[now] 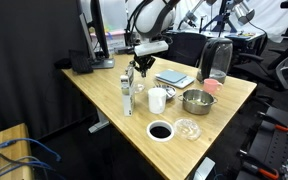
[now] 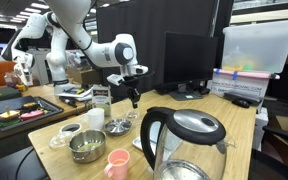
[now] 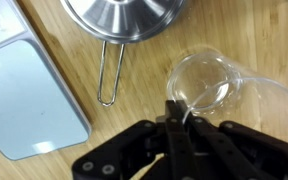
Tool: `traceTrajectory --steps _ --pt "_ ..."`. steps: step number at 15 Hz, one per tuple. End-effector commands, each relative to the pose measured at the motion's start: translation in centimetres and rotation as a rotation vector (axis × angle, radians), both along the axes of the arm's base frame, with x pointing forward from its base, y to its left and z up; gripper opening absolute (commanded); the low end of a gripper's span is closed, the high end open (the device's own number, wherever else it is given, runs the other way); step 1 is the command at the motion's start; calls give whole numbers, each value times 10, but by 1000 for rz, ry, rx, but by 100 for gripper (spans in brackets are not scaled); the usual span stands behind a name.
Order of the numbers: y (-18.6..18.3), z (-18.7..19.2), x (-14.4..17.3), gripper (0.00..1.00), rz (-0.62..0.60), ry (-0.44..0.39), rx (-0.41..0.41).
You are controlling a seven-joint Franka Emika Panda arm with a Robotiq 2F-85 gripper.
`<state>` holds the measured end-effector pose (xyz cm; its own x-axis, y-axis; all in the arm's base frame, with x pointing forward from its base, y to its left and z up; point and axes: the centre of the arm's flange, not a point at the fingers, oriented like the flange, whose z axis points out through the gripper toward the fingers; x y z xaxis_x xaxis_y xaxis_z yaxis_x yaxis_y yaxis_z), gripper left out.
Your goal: Move the glass container to the right
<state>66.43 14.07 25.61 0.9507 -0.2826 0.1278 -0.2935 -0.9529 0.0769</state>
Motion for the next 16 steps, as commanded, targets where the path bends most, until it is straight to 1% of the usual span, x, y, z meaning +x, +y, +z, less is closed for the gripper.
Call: traceTrajectory --steps 1,7,11,14,16 --pt "-15 7 2 1 -51 -22 12" --pt "-47 18 6 1 -141 -70 20" --pt "-73 25 7 1 -219 -89 5" --pt "-88 24 1 1 -263 -85 2" --pt "-92 18 -3 1 -278 -72 5"
